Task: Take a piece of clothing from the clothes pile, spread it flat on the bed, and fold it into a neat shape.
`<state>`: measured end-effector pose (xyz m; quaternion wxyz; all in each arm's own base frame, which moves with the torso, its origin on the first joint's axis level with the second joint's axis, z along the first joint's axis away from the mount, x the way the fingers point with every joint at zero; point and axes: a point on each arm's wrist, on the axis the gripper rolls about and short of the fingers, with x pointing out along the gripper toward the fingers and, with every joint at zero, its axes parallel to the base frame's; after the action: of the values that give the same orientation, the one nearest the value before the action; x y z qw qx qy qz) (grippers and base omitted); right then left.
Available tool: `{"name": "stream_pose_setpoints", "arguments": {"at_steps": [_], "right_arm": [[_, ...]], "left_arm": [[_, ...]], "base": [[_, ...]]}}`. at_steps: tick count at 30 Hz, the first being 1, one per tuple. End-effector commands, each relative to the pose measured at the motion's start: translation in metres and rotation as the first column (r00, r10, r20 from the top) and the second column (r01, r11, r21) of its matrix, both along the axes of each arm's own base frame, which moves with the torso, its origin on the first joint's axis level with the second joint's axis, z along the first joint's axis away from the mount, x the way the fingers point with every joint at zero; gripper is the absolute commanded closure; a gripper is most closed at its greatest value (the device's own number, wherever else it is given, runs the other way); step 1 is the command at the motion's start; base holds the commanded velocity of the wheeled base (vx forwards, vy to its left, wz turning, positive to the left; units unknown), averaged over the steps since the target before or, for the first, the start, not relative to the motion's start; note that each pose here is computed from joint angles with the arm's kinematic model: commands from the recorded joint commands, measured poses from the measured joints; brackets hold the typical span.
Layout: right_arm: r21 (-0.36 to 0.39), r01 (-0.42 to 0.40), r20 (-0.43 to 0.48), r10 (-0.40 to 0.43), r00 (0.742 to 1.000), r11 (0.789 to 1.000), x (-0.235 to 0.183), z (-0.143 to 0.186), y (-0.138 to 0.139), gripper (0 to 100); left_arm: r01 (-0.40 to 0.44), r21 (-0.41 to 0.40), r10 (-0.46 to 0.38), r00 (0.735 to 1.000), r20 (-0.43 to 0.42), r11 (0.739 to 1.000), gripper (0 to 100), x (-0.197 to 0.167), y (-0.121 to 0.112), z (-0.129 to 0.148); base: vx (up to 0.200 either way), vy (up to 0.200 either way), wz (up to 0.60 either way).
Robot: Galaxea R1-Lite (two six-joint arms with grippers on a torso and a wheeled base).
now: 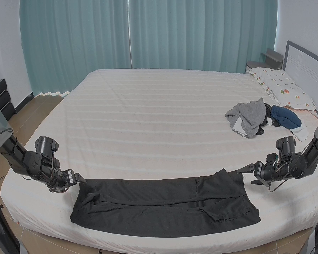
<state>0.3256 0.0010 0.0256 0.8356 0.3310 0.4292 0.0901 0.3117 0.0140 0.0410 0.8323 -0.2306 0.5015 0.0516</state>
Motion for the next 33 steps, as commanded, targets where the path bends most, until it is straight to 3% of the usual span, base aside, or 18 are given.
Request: {"name": "stream_pose_setpoints", "arguments": {"at_steps": [1,6,13,18,23,27,30,33], "right_arm": [[0.042,0.037,-0.013,-0.036,0.999,0.998,-0.001,-0.002,0.002,0],[0.102,0.111,-0.051,-0.106,0.993,0.989,-0.001,-0.002,0.0,0],[0.126,0.14,-0.068,-0.132,0.989,0.982,-0.005,-0.003,-0.001,0],[0.126,0.143,-0.074,-0.135,0.988,0.982,-0.007,-0.004,-0.001,0],[0.124,0.143,-0.078,-0.134,0.988,0.982,-0.014,-0.001,-0.001,0],[0.125,0.141,-0.075,-0.132,0.988,0.982,-0.016,-0.001,-0.001,0],[0.124,0.134,-0.078,-0.125,0.989,0.983,-0.018,-0.003,0.002,0],[0.124,0.132,-0.078,-0.123,0.989,0.983,-0.018,-0.004,0.002,0]], "left_arm": [[0.0,-0.076,0.001,1.0,0.006,0.997,0,0.004,-0.01,0.005],[-0.022,-0.156,0.021,1.0,-0.009,0.988,0,0.009,-0.033,0.004],[-0.025,-0.165,0.013,0.997,-0.073,0.986,0,0.009,-0.051,-0.013],[-0.027,-0.164,0.017,0.998,-0.061,0.986,0,-0.007,-0.051,0.0],[-0.097,-0.198,0.087,0.994,-0.062,0.975,0,-0.021,-0.05,0.012],[-0.136,-0.2,0.119,0.989,-0.093,0.97,0,-0.03,-0.05,0.005],[-0.203,-0.244,0.187,0.978,-0.089,0.948,0,-0.03,-0.051,-0.004],[-0.208,-0.244,0.188,0.977,-0.101,0.947,0,-0.032,-0.055,-0.018]], "base": [[0.0,0.0,0.0],[0.0,0.0,0.0],[0.0,0.0,0.0],[0.0,0.0,0.0],[0.0,0.0,0.0],[0.0,0.0,0.0],[0.0,0.0,0.0],[0.0,0.0,0.0]]}}
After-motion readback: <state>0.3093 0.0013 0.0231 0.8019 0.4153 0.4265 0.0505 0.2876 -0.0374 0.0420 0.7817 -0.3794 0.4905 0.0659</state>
